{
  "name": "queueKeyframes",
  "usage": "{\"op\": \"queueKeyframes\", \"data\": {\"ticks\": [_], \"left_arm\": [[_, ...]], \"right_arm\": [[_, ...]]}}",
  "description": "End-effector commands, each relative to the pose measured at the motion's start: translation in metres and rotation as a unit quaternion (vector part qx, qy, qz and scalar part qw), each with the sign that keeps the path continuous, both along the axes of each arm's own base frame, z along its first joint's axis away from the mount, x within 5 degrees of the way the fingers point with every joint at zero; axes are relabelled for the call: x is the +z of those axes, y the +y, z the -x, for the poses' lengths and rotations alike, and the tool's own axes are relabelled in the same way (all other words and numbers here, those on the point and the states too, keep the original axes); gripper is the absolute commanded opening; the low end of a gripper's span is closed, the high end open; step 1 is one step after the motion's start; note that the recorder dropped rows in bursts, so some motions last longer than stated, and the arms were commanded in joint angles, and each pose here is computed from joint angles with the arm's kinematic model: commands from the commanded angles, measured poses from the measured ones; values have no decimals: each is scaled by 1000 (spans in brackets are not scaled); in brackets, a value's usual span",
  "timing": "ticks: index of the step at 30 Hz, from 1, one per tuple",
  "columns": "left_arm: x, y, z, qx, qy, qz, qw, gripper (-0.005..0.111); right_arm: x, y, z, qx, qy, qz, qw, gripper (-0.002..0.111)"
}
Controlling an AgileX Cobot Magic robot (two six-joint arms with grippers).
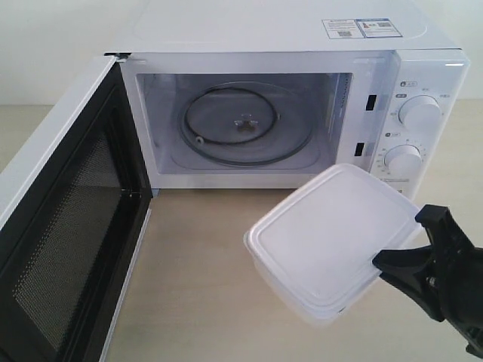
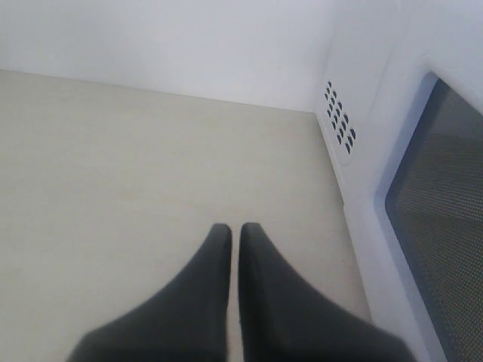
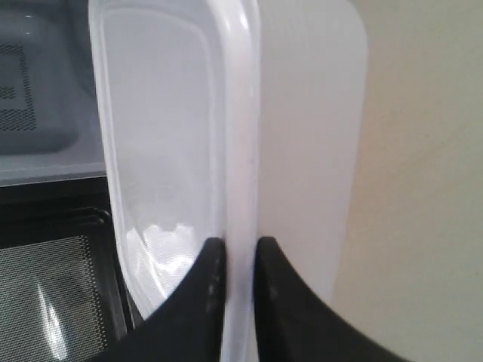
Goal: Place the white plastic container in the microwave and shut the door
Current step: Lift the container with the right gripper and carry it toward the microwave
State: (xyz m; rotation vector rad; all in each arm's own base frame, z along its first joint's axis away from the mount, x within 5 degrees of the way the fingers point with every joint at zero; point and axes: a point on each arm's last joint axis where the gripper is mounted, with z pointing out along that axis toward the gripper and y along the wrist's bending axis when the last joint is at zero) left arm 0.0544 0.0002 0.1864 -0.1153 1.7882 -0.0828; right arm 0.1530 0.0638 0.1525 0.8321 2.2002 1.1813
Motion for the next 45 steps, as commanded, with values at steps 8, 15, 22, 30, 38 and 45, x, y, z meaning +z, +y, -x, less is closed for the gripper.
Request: {"op": "queueKeyframes", "data": {"ticks": [8,15,22,30,38,45], "left_arm": [[-1,0,0,-3,-1,4,1000,4],[-1,0,0,-3,-1,4,1000,4],[-1,0,0,-3,-1,4,1000,4],[-1,0,0,-3,-1,4,1000,4],[-1,0,0,-3,-1,4,1000,4],[-1,0,0,-3,-1,4,1000,4]], "right_arm": [[33,2,17,25,-75,-30,996,0],[41,5,23,39,-88,-50,994,0],[52,3,28,32,-125,-62,990,0],[75,7,10,33,-154,-90,983,0],[76,15,6,20,-140,-121,982,0],[86,29,7,41,-150,-144,977,0]]}}
